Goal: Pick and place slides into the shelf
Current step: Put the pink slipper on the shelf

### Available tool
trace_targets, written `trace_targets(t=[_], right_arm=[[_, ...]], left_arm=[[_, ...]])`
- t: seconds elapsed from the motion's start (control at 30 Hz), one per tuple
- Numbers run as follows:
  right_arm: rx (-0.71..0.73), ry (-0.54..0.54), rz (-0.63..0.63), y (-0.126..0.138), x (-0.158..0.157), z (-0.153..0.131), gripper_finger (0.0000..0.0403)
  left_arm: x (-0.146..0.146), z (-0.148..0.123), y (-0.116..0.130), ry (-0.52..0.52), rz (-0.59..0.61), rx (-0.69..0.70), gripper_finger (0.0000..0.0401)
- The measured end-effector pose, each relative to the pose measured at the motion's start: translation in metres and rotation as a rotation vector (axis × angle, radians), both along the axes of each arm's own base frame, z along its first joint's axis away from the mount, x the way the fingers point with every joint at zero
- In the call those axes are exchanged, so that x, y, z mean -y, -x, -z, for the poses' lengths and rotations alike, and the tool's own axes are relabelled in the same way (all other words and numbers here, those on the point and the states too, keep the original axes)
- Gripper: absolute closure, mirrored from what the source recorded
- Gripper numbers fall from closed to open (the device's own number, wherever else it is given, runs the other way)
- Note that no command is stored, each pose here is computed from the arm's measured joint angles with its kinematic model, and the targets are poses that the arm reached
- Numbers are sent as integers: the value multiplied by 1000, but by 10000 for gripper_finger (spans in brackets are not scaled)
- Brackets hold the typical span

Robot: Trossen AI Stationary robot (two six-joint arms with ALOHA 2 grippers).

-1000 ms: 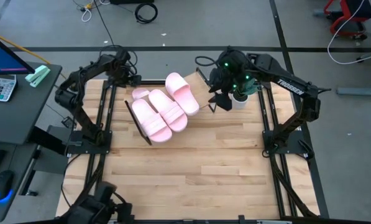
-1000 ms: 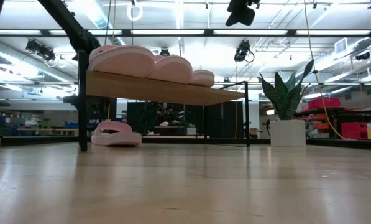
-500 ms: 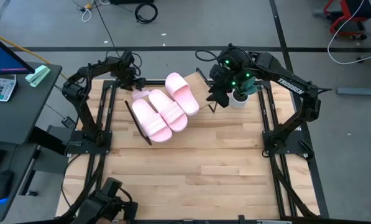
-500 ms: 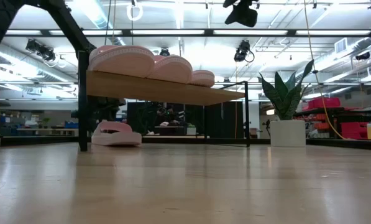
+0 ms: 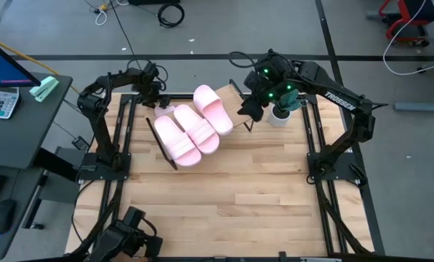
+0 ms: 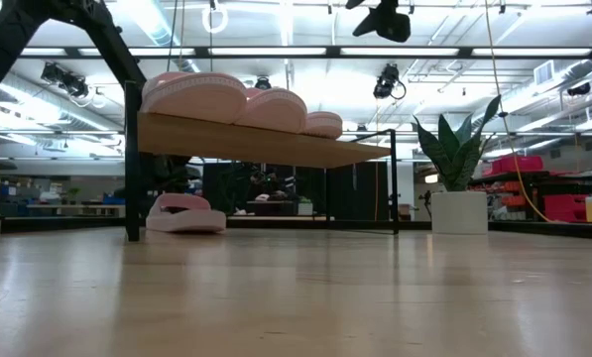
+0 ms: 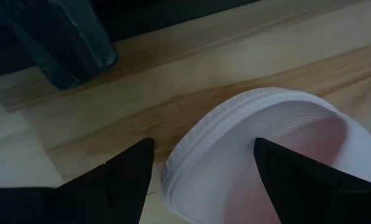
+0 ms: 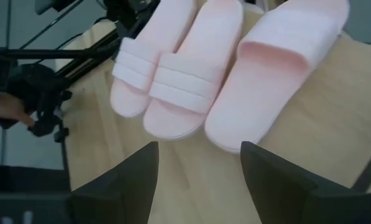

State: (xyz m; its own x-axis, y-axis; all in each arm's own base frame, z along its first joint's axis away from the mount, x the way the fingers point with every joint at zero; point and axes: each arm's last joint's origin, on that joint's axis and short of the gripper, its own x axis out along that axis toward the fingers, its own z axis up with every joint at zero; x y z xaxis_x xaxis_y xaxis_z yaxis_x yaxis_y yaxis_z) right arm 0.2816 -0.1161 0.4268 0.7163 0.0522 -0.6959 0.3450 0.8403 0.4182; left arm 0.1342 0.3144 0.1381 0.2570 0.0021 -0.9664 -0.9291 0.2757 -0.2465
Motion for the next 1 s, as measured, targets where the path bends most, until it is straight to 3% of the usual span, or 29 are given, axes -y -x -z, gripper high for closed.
trace_targets(t=[0.23,0.77,1.0], right_arm=[[-19,42,43,0,2,0,176],[-24,91,40,0,3,0,183],[-24,103,28,0,3,0,183]], left_arm=[[1,0,0,4,31,5,135],[1,0,1,-7,83,3,329],[0,-2,2,-7,80,3,363]])
